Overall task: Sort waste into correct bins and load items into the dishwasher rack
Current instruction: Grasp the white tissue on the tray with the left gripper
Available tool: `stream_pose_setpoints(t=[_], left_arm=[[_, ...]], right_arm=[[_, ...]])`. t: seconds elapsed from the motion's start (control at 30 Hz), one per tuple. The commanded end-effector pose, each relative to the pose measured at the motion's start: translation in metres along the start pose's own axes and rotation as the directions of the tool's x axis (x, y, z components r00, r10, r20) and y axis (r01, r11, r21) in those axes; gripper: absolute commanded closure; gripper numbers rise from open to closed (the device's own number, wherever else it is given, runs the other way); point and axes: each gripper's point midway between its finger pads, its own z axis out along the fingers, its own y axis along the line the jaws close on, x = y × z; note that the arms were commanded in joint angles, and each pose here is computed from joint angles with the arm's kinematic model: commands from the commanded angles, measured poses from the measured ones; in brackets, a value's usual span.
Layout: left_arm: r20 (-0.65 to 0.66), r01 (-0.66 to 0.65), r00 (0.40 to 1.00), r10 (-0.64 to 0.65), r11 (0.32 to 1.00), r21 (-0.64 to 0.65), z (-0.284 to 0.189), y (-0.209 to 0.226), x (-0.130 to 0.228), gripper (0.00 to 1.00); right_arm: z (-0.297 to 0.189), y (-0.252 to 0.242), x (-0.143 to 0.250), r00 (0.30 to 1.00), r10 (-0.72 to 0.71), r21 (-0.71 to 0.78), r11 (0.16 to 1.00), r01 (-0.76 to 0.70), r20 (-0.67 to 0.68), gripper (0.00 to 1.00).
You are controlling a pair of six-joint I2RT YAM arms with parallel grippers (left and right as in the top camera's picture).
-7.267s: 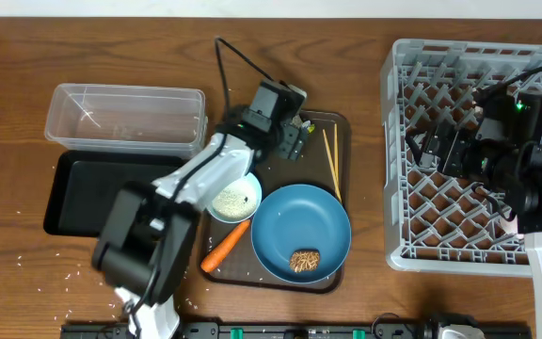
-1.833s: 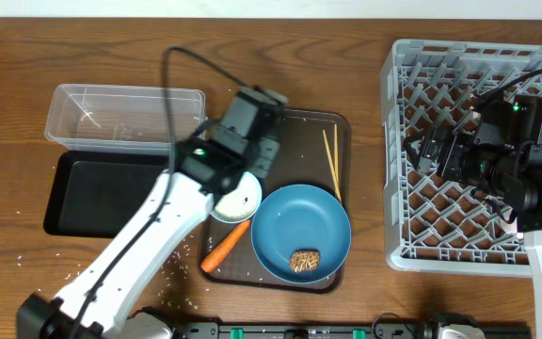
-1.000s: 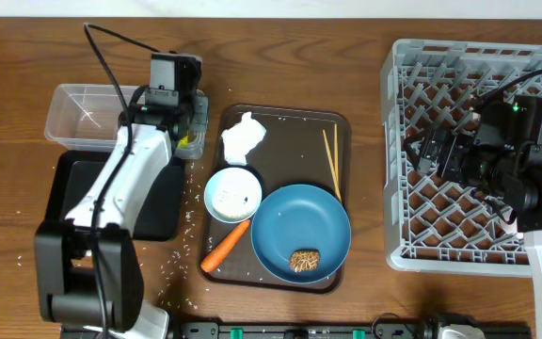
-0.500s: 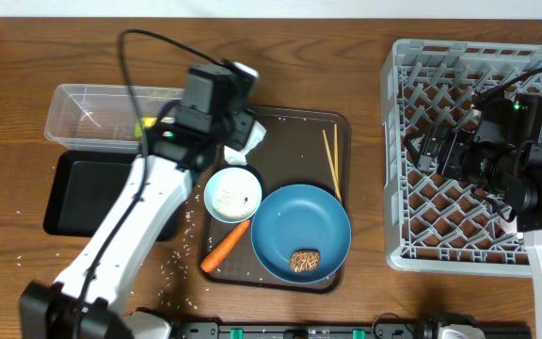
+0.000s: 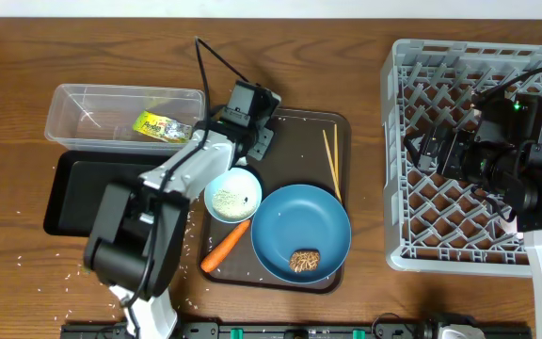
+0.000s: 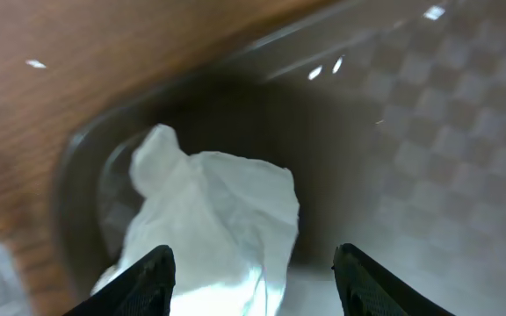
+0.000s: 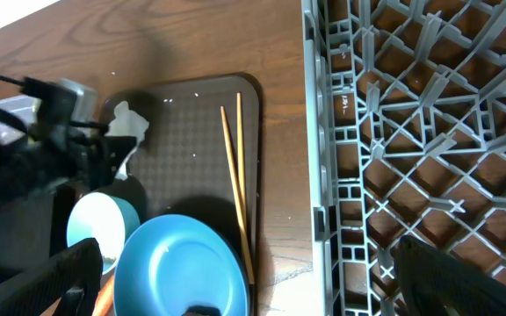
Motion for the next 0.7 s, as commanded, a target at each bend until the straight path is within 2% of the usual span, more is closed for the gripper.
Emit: stream_pose_setpoints(t=[0.0,0.07,0.17,0.33,0.37,0.67], left_arm=[[-0.035,-0.018,0.999,0.017,1.0,-0.007,0.012,0.001,0.012,0.41],[-0.038,-0.018,0.999,0.018,1.0,-0.006,0.013,0.0,0.013,0.41],[-0.04,-0.018,0.999,0.018,1.0,-0.006,0.015,0.0,0.014,0.52],[-0.02,-0.036,0.999,0.035,0.999,-0.023,0.018,0.003,0.009,0.51],[-0.012,-0.035,0.999,0.035,0.999,-0.035,0.016,0.005,0.006,0.48],[0.024,-0.056,0.998,0.057,0.997,-0.045,-0.012,0.01,-0.011,0.47]], right_arm=[[0.001,0.003,-0.001,1.0,-0.009,-0.004,1.0,0.009,0.002,0.01],[0.001,0.003,-0.001,1.0,-0.001,-0.004,1.0,0.001,0.001,0.01],[0.001,0.004,-0.001,1.0,-0.001,-0.005,1.0,0.001,0.004,0.01],[0.001,0.004,-0.001,1.0,0.0,-0.005,1.0,0.0,0.004,0.01],[0.001,0.004,-0.001,1.0,0.0,-0.005,1.0,0.0,0.004,0.01],[0.001,0.004,-0.003,1.0,-0.002,-0.007,1.0,0.002,0.011,0.01]])
